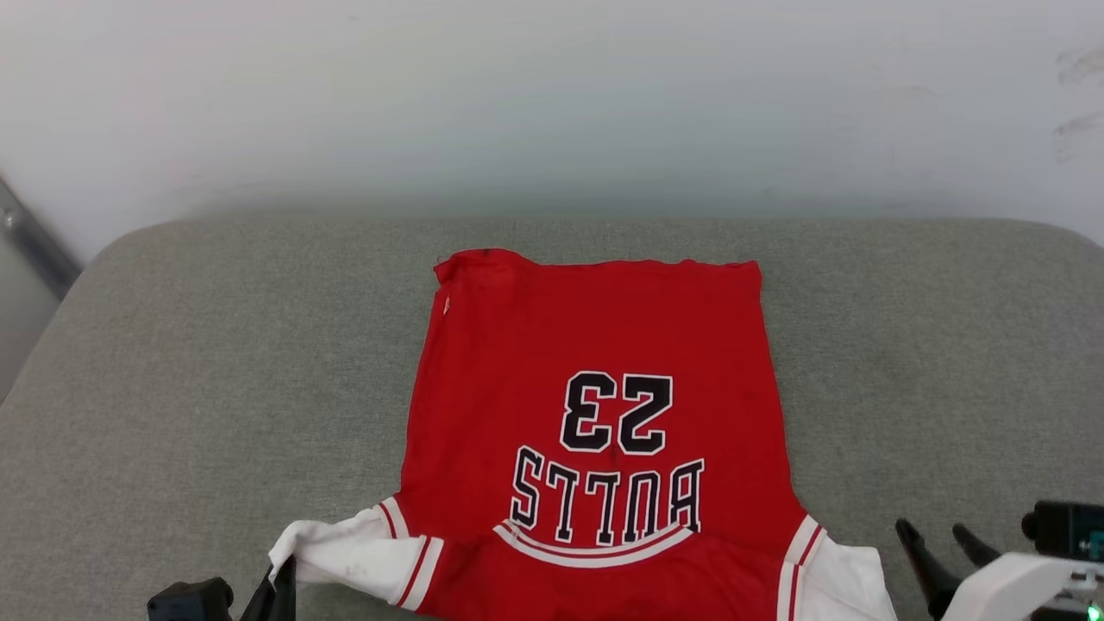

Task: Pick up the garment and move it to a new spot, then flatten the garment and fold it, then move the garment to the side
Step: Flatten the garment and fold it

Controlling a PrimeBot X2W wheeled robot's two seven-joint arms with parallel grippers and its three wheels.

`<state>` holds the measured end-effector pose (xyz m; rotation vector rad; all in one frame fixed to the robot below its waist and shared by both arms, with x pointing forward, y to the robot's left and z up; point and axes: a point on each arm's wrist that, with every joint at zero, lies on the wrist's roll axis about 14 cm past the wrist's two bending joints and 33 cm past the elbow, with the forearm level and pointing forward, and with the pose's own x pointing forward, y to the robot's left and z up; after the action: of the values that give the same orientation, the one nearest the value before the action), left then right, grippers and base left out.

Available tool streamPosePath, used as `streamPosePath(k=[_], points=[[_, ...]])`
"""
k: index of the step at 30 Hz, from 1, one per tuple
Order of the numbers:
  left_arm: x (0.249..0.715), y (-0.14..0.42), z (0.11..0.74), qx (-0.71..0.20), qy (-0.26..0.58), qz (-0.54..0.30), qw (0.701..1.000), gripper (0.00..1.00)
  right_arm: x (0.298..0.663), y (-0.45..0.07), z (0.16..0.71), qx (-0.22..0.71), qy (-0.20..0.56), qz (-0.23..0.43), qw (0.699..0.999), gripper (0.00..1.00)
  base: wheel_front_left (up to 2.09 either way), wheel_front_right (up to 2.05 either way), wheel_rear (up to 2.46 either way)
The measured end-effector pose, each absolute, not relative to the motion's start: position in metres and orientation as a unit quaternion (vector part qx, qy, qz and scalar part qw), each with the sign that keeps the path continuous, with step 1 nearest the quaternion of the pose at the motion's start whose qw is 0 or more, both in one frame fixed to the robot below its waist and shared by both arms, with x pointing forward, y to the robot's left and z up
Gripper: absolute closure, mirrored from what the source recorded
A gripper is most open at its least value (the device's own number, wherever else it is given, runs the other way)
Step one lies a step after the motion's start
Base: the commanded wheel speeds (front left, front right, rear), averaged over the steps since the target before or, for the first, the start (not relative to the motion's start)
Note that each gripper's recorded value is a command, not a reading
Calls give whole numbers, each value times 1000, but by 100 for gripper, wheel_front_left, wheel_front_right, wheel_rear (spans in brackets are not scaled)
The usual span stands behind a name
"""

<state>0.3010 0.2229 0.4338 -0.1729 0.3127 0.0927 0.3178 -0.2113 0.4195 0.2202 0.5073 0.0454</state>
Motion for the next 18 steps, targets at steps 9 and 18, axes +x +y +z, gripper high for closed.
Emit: streamPosePath(k=[9,18], points=[[349,196,475,-82,87,8,993,100,435,-208,454,123,247,36,961,0,0,0,0],[393,185,480,-86,53,-6,995,100,537,-184,431,83,387,64,916,0,0,0,0]])
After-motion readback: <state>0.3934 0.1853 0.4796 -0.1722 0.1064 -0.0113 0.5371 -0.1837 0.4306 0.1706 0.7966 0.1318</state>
